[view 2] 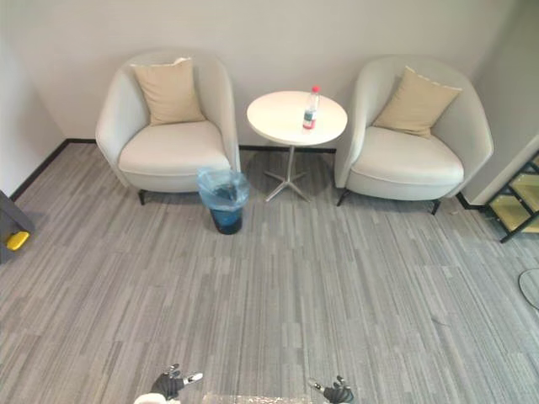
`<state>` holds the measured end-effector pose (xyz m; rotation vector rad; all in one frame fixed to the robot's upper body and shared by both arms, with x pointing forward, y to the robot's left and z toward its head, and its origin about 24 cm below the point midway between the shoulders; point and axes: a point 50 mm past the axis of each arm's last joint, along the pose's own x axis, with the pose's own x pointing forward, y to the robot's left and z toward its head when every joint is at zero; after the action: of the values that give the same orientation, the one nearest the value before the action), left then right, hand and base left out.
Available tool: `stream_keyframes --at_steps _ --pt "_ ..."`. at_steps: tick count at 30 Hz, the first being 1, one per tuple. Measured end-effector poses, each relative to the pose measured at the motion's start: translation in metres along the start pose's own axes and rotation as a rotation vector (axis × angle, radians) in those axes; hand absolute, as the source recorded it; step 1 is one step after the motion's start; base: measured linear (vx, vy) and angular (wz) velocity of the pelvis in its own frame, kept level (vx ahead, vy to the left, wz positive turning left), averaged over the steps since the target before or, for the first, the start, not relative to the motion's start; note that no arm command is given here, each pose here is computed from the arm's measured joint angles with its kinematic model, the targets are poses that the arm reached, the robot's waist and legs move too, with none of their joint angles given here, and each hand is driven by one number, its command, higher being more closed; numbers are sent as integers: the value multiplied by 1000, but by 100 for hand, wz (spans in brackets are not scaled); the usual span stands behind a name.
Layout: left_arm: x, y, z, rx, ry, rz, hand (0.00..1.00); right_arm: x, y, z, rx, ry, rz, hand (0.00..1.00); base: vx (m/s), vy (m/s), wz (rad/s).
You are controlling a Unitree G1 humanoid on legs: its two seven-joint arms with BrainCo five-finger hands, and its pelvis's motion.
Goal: Gather rubbish on tea table into small bin, then transfer packed bag to large trash can.
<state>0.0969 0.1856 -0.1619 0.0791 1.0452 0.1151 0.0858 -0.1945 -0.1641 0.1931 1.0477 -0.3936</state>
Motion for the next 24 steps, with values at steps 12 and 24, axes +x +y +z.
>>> stream_keyframes --at_steps 12,24 --pt "2 -3 4 54 -3 -22 0 0 2 2 -2 -3 6 0 0 0 -1" --pt "8 1 32 27 -71 -6 0 3 1 14 92 -34 -9 0 28 -55 -17"
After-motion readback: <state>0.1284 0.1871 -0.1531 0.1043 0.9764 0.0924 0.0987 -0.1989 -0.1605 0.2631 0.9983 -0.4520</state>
